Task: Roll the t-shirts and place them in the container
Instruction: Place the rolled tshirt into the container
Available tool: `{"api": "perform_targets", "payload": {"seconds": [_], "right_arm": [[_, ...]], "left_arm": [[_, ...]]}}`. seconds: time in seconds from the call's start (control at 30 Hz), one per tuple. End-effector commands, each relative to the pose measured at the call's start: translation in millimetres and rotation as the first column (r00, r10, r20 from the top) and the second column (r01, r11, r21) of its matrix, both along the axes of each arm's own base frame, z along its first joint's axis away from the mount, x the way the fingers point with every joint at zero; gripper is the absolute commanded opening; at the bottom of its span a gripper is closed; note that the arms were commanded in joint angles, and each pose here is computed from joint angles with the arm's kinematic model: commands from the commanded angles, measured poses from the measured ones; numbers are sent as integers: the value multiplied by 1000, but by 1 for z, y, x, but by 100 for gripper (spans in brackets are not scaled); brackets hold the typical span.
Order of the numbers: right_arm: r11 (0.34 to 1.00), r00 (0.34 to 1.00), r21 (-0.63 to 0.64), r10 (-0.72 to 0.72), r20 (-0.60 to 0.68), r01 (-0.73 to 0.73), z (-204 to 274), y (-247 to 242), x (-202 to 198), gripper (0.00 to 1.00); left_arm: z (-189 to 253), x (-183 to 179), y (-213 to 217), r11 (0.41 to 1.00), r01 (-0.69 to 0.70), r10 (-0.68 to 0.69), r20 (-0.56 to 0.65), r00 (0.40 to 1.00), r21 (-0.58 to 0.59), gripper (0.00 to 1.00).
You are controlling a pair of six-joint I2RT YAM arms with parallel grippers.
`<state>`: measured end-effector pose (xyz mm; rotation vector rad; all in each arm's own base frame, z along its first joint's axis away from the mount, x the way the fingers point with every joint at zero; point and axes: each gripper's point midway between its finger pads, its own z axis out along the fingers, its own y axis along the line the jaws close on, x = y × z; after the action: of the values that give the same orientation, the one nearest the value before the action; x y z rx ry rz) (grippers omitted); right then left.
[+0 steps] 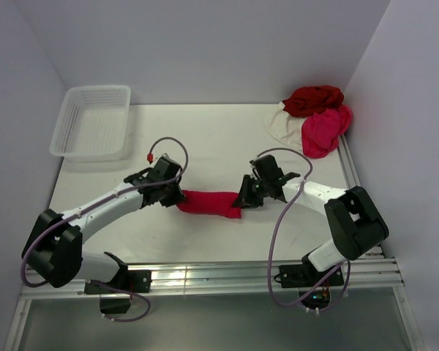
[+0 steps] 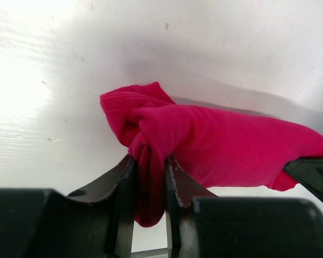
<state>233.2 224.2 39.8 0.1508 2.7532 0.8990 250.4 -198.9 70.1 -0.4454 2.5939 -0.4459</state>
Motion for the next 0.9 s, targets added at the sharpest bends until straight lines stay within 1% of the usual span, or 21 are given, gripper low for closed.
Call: {"api": "perform_targets", "payload": {"seconds": [0.0,0.13,0.3,0.43,0.47,0.53,0.57,0.63,0.67,0.7,0.73,0.77,0.8,0.83,0.87], "right_arm": [[998,995,55,-28,96,22,39,16,33,0],[993,989,118,-40,140,24,70,31,51,0],[983,981,183,-52,186,17,107,55,79,0],[973,972,233,-55,228,1,138,82,102,0],[968,966,250,-52,253,-13,150,95,110,0],[956,960,291,-55,274,-28,164,114,118,0],[949,953,314,-55,297,-43,176,126,128,0],[933,947,350,-34,319,-84,190,150,128,0],[922,940,371,-27,341,-109,200,164,135,0],[907,932,392,-2,364,-151,208,182,131,0],[904,935,398,7,354,-158,201,194,134,0],[885,923,425,11,384,-188,218,208,137,0],[869,914,448,15,404,-212,224,220,139,0],[868,929,449,36,369,-213,206,237,138,0],[840,911,485,26,411,-243,226,251,143,0]], "left_arm": [[38,16,36,981,-62,51,63,997,183,0],[74,38,49,978,-119,97,132,986,173,0],[106,68,82,965,-217,183,214,960,148,0],[132,96,112,945,-294,242,298,923,143,0],[144,105,126,934,-325,263,330,907,147,0],[153,117,137,926,-349,278,364,889,146,0],[165,128,150,918,-374,295,401,867,133,0],[167,139,167,905,-402,317,415,853,135,0],[172,148,184,896,-428,341,433,835,119,0],[171,153,193,891,-440,356,434,827,107,0],[166,158,214,872,-479,397,429,812,101,0],[162,161,225,864,-496,417,424,804,90,0],[165,168,232,865,-499,427,440,790,57,0],[160,172,243,854,-518,448,437,780,50,0],[155,174,261,835,-549,480,433,762,41,0]]}}
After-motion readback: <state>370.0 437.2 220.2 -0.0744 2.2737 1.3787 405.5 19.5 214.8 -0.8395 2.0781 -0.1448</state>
